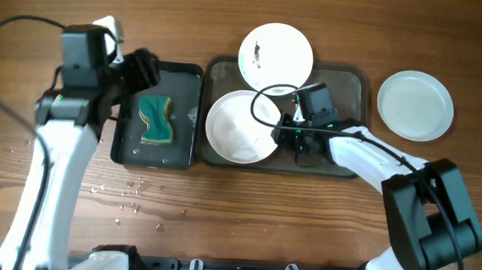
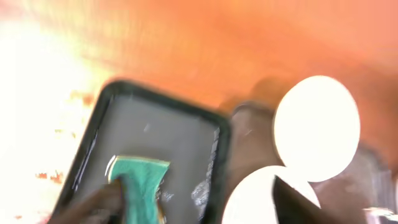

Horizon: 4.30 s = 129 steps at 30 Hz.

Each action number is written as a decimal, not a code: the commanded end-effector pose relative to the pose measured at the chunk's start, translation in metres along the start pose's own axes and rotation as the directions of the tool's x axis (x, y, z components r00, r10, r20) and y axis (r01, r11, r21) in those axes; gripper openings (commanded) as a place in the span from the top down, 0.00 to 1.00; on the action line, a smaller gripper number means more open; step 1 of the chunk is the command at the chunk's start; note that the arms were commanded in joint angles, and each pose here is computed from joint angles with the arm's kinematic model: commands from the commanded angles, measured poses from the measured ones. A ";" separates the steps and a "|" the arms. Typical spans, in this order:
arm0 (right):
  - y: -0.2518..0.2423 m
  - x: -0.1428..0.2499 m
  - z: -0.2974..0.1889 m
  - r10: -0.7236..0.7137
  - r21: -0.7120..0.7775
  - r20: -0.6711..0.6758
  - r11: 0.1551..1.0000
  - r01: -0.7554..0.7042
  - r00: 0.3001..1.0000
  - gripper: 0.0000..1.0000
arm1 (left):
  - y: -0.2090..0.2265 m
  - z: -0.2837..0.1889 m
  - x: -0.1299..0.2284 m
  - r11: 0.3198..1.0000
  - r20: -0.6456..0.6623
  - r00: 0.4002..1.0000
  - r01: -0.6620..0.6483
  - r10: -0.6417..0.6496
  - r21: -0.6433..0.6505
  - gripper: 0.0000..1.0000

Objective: Clean dirty plates on tray and stack at the side
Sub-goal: 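Lift the cleaned plate by its rim with the right gripper, then carry the plate right and stack it on the cleaned plate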

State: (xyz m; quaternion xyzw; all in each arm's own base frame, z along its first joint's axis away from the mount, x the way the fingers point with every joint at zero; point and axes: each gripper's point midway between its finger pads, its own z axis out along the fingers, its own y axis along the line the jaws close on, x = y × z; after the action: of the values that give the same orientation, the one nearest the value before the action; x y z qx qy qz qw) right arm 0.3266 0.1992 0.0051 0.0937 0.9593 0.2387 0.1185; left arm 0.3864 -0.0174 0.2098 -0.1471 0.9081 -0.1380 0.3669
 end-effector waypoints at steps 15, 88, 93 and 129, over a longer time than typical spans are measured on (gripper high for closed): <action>0.027 -0.009 -0.015 0.006 -0.053 0.047 0.999 -0.003 0.999 0.96 | -0.014 -0.035 -0.013 0.999 0.081 0.997 -0.014 0.011 0.041 0.00; 0.293 -0.125 -0.151 -0.730 0.705 0.633 0.405 0.583 -0.257 0.96 | -0.014 -0.035 -0.013 0.999 0.081 0.997 -0.014 0.011 0.041 0.00; 0.312 -0.115 -0.177 -0.725 0.815 0.538 0.317 0.485 -0.430 0.95 | -0.014 -0.035 -0.013 0.999 0.081 0.997 -0.014 0.011 0.041 0.00; 0.231 -0.100 -0.064 -0.410 0.130 0.738 0.866 0.483 0.536 0.95 | -0.014 -0.035 -0.013 0.999 0.081 0.997 -0.014 0.011 0.041 0.00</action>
State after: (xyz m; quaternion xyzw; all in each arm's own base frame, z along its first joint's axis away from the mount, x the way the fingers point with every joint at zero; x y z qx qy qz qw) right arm 0.4287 0.3469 0.1849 -0.1229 0.8042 0.1450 0.5631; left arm 0.3715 -0.0177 0.2435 -0.1427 0.8920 -0.1434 0.4043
